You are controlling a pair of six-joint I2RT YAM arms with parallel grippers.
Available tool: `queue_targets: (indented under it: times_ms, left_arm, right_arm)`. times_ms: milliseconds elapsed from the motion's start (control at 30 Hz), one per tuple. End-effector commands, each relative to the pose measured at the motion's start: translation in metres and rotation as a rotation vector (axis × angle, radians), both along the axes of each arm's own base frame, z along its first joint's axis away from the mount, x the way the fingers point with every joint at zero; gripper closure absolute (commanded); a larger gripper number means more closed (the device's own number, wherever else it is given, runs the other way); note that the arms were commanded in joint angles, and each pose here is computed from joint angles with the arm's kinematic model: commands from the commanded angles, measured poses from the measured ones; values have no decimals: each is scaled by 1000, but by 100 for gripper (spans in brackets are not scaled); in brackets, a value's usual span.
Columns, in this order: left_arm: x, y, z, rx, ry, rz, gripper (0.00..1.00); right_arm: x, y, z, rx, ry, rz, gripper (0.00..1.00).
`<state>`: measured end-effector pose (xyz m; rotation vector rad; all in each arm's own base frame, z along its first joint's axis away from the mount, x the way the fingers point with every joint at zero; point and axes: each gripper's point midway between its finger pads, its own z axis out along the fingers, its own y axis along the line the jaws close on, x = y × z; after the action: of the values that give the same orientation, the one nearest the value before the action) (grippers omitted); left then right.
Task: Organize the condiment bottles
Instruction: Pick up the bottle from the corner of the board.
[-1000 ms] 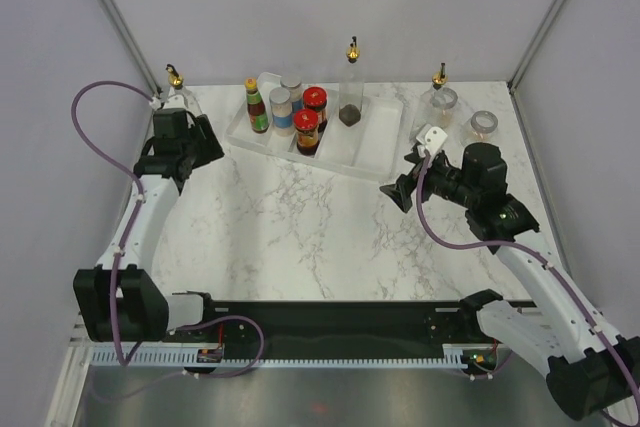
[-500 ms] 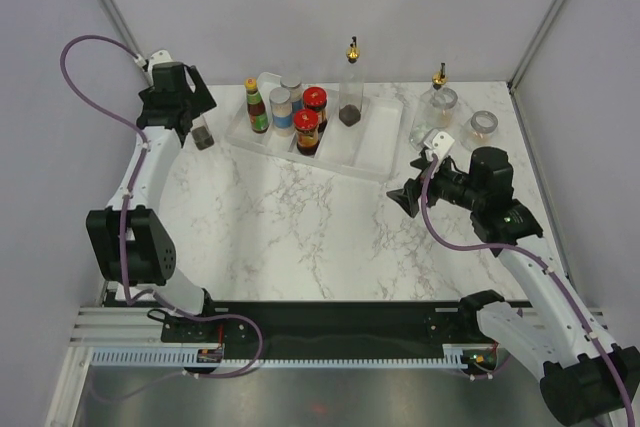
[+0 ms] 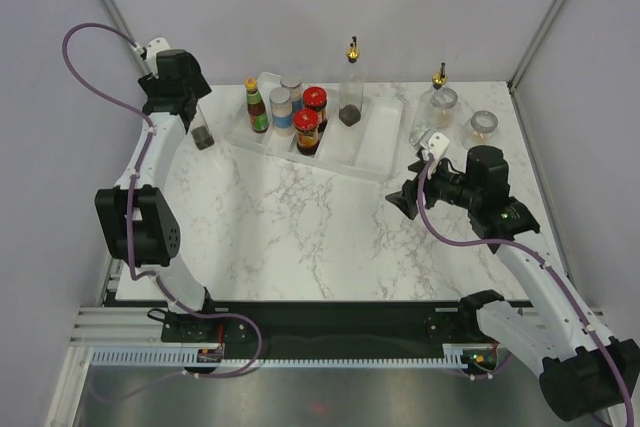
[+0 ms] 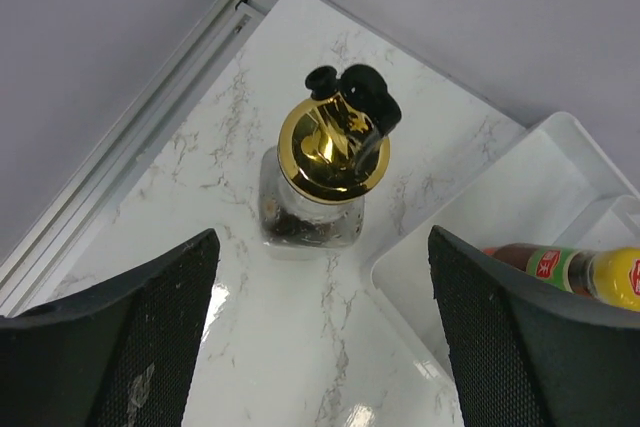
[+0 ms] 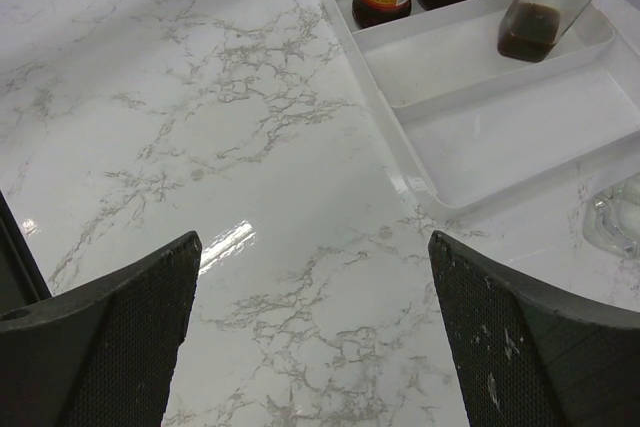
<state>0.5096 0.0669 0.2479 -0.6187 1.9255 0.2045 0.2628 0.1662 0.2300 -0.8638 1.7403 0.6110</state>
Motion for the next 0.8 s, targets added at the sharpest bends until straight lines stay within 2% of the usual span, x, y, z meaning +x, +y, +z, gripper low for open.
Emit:
queue_targets:
  times_ms: [0,167,300,533,767]
  left_arm:
    - [8,14,30,-3,-149,105,14]
    - [6,18,31,-38,-234,159,19]
    - [-4,18,23,-78,-314,197,20]
    - [-5,26,35,-30,-428,219,19]
    - [12,23,39,9,-461,183,17]
  right_arm:
    - [0,4,15,10,-43,36,2]
    - [0,4,14,10,-34,40,2]
    - [0,5,14,8,-34,44,2]
    - [-2,6,13,9,-21,57,2]
    - [-2,9,9,9,2,72,2]
